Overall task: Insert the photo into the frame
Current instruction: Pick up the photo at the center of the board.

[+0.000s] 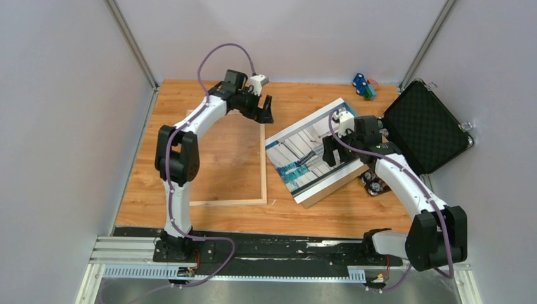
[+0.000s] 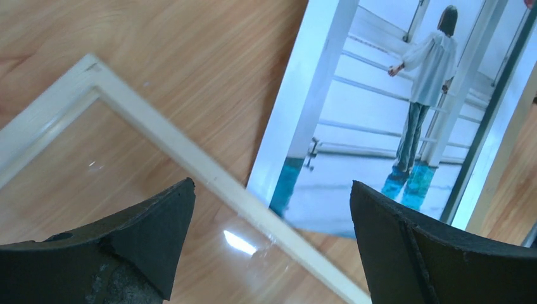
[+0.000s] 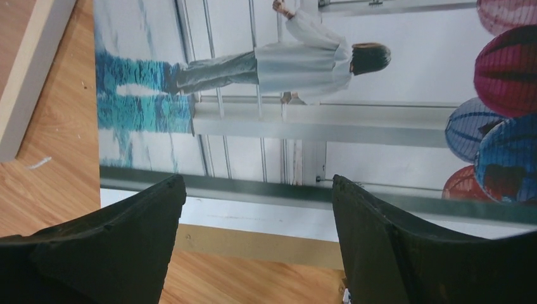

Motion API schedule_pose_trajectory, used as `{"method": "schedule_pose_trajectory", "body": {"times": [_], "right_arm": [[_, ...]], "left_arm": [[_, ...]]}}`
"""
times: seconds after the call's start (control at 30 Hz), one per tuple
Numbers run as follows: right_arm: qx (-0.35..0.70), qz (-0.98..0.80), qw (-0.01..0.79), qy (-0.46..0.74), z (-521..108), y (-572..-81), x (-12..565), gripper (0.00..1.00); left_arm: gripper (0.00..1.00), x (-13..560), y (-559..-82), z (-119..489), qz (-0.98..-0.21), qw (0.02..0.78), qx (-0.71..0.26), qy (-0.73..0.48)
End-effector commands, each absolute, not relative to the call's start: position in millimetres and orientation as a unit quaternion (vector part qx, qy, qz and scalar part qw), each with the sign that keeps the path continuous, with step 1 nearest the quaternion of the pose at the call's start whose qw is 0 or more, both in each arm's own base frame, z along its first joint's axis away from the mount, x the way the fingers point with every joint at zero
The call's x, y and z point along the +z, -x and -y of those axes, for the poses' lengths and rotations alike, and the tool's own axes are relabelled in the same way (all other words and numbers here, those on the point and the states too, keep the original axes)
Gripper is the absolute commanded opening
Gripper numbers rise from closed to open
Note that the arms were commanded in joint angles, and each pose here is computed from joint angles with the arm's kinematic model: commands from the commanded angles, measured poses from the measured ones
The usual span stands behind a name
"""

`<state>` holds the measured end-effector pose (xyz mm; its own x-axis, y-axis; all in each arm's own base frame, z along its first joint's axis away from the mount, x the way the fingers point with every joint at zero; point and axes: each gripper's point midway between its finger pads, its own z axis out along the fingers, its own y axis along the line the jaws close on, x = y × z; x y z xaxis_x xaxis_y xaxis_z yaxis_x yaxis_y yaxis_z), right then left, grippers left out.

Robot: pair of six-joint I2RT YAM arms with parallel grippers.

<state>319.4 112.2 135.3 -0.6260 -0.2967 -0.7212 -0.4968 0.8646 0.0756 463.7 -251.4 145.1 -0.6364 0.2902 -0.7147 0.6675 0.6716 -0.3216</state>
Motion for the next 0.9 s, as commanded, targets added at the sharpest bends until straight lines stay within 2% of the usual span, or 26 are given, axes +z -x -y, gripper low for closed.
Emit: {"method": "schedule_pose_trajectory", "body": {"times": [0.0,0.2,0.47,0.63,0.77,0.87], "right_arm": [[0.135,-0.886,0.368,0.247,-106,-304,129,0.84],[0.134,-0.891,0.357,0.245,-96,-290,117,0.82],[0.146,-0.898,0.328,0.253,-96,-275,104,0.81],[0.15,-0.9,0.325,0.248,-96,-273,104,0.81],[0.158,-0.9,0.325,0.244,-99,-273,106,0.8],[0.162,-0.899,0.326,0.243,-100,-273,108,0.8]], "left_arm": [[0.99,134,-473,299,-0.841,0.305,-0.357,-0.269],[0.99,114,-474,350,-0.823,0.302,-0.369,-0.307],[1.0,81,-490,377,-0.823,0.292,-0.372,-0.315],[1.0,66,-483,390,-0.811,0.281,-0.388,-0.336],[0.96,54,-478,395,-0.81,0.272,-0.39,-0.343],[0.9,49,-477,397,-0.81,0.267,-0.396,-0.34]]}}
